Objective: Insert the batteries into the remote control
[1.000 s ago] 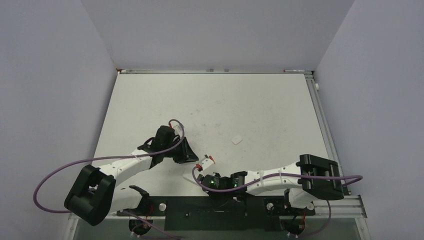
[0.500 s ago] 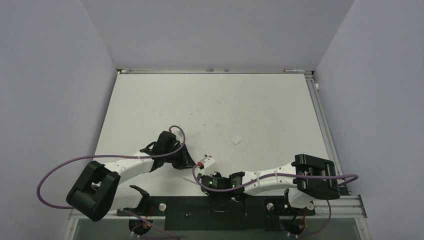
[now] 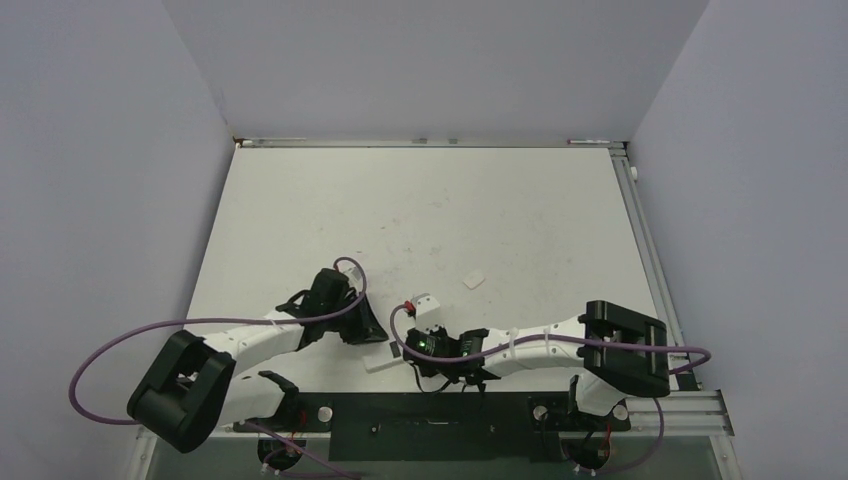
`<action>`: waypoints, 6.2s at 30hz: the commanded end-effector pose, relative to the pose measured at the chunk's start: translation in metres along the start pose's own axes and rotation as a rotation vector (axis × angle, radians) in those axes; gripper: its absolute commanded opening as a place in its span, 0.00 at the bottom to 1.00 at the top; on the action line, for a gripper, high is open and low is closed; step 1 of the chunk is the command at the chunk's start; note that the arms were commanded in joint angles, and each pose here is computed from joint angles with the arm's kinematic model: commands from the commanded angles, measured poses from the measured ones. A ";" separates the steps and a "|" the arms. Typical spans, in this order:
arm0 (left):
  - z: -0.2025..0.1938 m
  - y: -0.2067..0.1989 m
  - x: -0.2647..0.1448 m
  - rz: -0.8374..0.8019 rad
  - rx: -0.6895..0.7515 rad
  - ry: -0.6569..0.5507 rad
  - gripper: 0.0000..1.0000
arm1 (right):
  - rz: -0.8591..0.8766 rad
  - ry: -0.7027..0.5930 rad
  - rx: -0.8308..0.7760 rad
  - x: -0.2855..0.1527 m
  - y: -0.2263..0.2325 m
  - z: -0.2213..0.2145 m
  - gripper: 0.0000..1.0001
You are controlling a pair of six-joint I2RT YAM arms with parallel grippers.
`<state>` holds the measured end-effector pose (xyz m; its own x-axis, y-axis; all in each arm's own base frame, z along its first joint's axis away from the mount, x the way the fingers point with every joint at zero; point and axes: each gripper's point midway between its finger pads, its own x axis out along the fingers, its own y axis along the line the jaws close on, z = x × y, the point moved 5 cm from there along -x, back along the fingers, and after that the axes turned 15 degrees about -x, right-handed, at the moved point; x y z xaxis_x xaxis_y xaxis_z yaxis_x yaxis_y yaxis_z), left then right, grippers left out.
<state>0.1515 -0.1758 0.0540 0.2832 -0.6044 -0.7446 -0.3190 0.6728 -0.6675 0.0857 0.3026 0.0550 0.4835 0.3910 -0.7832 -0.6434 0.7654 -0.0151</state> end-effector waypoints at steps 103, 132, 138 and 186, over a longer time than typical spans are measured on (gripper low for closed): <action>-0.001 -0.017 -0.070 -0.119 -0.064 -0.222 0.72 | -0.066 0.053 -0.039 0.055 -0.051 0.062 0.31; -0.002 -0.018 -0.070 -0.138 -0.059 -0.201 0.72 | -0.195 0.154 -0.134 0.062 -0.043 0.038 0.09; -0.007 -0.014 -0.067 -0.147 -0.085 -0.175 0.72 | -0.189 0.126 -0.133 0.054 -0.044 0.044 0.08; -0.038 -0.020 -0.011 -0.214 -0.202 -0.004 0.32 | 0.160 -0.030 -0.456 -0.049 -0.053 0.062 0.08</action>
<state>0.1181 -0.1871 0.0662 0.3376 -0.6925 -0.6375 -0.4384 0.4836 -0.7576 0.1322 0.2792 0.1252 0.3772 0.4946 -0.7830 -0.8913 0.4235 -0.1619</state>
